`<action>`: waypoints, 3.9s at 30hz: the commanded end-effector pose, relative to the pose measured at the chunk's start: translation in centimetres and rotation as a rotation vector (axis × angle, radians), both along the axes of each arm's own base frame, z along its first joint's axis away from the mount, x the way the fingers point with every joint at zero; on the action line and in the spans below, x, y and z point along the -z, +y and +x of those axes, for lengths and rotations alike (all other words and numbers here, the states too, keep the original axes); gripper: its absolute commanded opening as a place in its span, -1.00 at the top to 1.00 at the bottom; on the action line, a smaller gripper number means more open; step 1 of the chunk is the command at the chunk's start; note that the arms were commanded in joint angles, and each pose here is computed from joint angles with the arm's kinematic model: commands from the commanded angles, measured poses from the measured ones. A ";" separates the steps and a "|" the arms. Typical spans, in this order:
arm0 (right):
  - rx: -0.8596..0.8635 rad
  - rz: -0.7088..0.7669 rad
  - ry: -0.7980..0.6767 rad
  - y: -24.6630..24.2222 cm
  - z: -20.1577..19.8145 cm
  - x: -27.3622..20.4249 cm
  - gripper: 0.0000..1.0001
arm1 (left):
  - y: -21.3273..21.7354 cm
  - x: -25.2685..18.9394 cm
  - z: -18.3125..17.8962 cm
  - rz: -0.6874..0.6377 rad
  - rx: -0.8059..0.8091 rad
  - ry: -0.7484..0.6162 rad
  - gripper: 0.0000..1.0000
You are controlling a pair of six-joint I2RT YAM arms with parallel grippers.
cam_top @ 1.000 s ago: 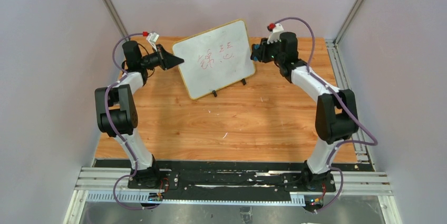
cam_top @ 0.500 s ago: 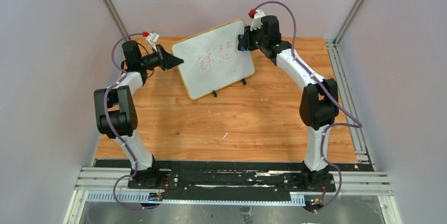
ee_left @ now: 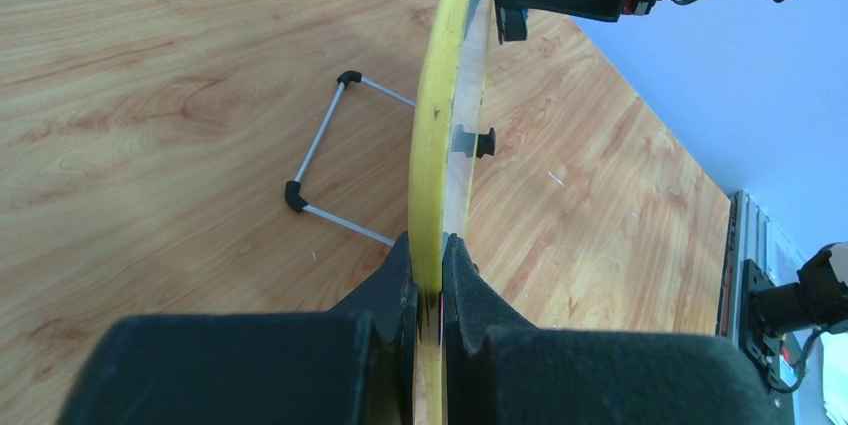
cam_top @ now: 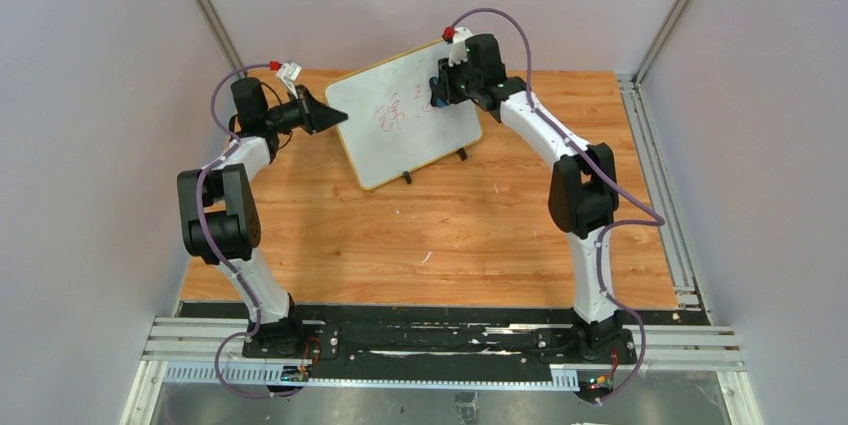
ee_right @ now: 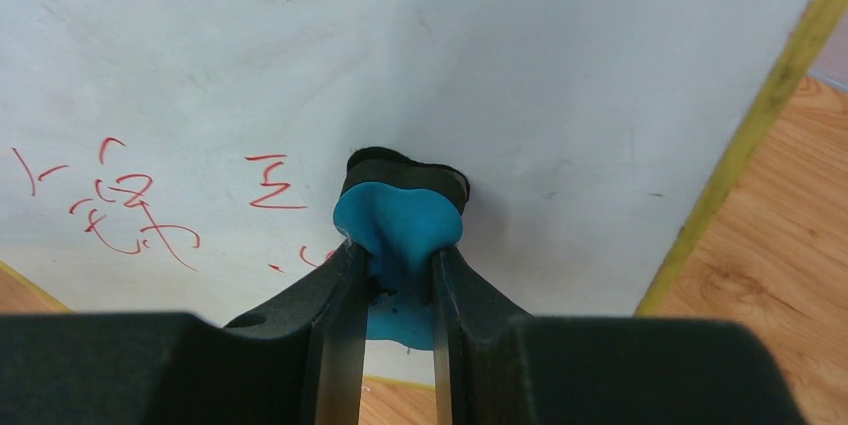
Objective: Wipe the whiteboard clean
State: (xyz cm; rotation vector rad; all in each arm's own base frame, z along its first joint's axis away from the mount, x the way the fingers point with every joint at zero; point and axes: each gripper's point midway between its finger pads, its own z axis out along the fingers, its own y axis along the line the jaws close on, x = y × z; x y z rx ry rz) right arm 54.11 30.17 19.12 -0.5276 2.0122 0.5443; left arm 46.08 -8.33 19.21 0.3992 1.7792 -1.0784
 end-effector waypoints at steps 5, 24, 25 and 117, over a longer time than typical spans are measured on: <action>-0.060 -0.034 -0.045 3.8 -0.5 0.1 0.99 | 2.4 3.8 1.4 0.169 -0.124 -0.037 1.00; 0.152 -0.164 -0.162 -4.3 4.3 -0.8 0.99 | 2.4 4.6 1.0 0.203 -0.108 -0.020 1.00; 0.159 -0.169 -0.166 -4.6 4.5 -0.9 0.99 | 2.4 4.6 0.9 0.205 -0.106 -0.019 1.00; -0.008 -0.110 -0.172 5.7 -3.9 2.7 0.99 | 2.1 5.7 0.2 0.247 -0.083 0.011 1.00</action>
